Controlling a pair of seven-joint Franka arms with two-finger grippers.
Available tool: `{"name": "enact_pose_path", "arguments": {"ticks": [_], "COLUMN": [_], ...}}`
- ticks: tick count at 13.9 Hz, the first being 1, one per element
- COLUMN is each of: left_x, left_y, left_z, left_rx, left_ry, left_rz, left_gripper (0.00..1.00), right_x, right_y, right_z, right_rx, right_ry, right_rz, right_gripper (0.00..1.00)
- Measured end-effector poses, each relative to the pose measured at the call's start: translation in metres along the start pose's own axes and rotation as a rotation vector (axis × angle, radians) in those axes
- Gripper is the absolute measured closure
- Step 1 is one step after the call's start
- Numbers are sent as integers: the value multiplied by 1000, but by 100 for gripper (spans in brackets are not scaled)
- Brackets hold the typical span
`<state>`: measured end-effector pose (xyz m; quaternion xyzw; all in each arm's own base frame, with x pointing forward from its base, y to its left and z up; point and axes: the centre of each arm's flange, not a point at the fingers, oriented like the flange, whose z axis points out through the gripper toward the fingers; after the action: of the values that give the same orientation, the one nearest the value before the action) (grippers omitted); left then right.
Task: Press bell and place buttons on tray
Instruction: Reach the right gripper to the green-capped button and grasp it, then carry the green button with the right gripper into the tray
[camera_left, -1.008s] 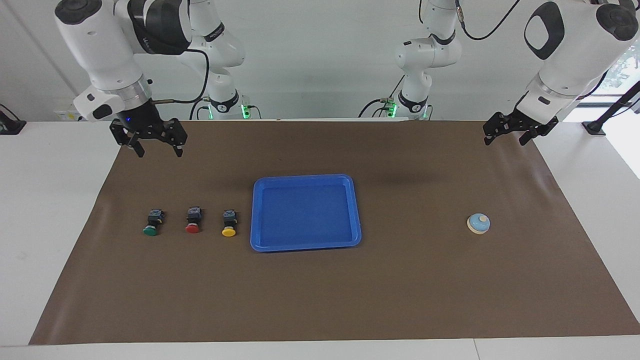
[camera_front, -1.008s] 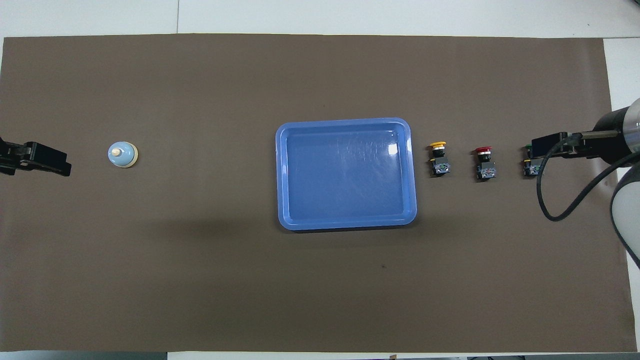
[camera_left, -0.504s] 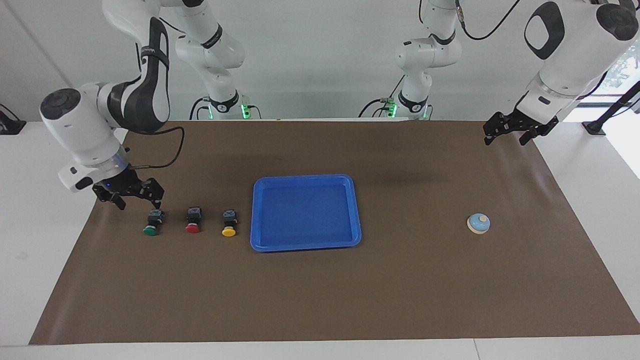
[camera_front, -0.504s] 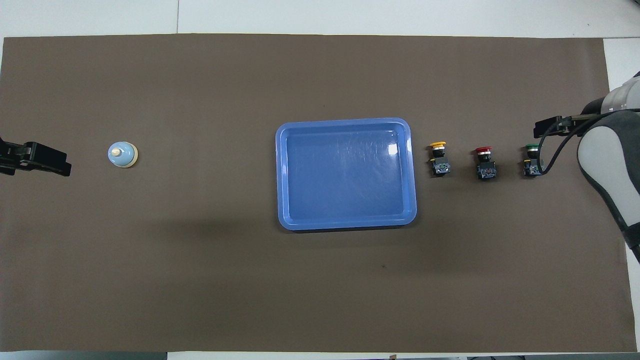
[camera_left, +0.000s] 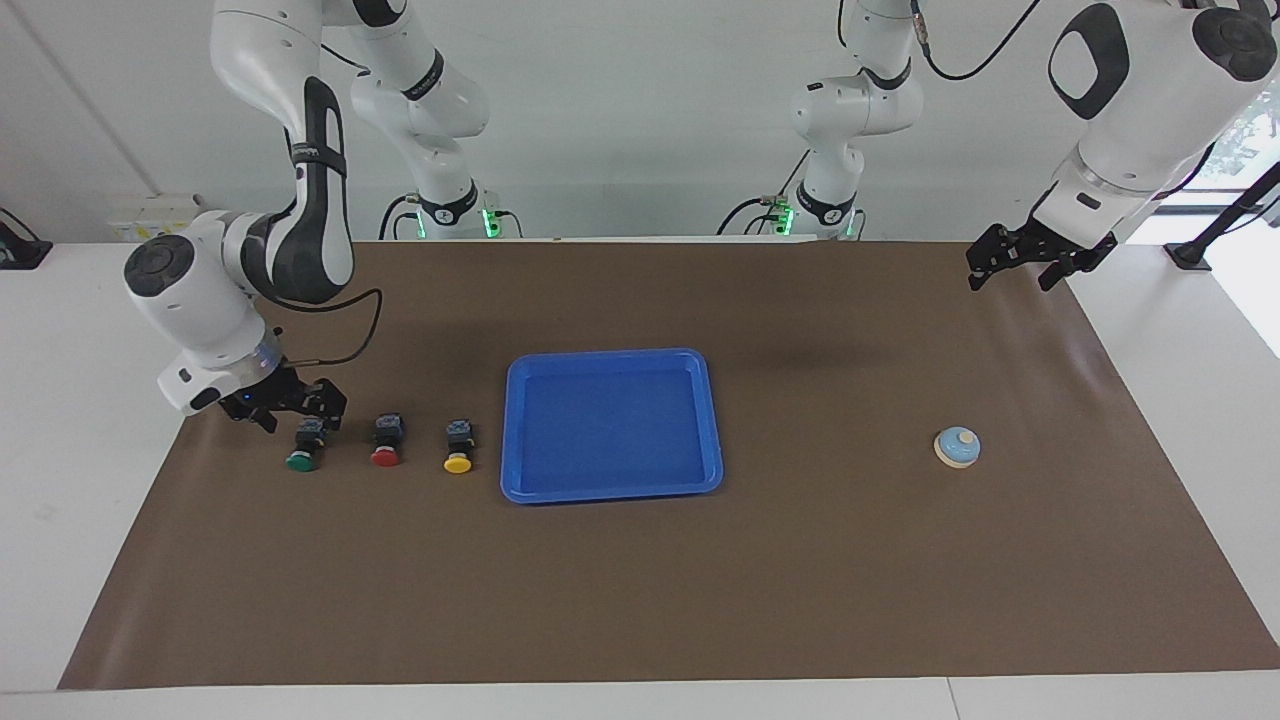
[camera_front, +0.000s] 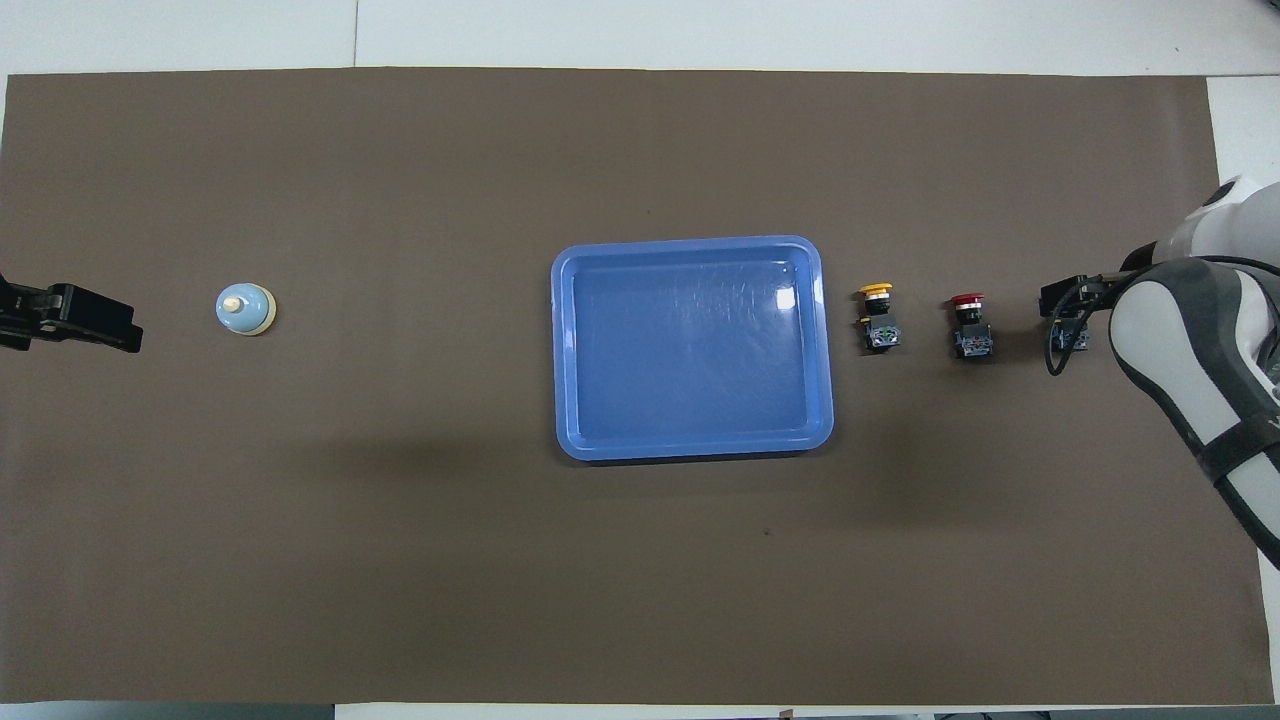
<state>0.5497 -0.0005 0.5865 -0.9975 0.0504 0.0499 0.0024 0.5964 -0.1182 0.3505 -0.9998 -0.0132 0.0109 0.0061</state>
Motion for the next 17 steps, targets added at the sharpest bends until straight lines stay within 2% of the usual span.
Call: {"name": "enact_pose_path", "arguments": {"ticks": [4,7,8,12,15,17], "left_x": [0,0,0,0,0,0], "left_y": [0,0,0,0,0,0], "left_z": [0,0,0,0,0,0], "left_rx": [0,0,0,0,0,0], "left_ry": [0,0,0,0,0,0], "left_rz": [0,0,0,0,0,0], "left_gripper": [0,0,0,0,0,0], "right_x": [-5,-5,-7,-9,6,28], "right_y": [16,16,15,14,-7,-54], "right_z": [36,55,60,62,39,7], "right_rx": [15,15,14,14,9,4], "right_ry": [-50,-46,-44,-43,-22,-8], "right_rz": [2,1,1,0,-31,-11], "right_gripper": [0,0,8,57,59,59]}}
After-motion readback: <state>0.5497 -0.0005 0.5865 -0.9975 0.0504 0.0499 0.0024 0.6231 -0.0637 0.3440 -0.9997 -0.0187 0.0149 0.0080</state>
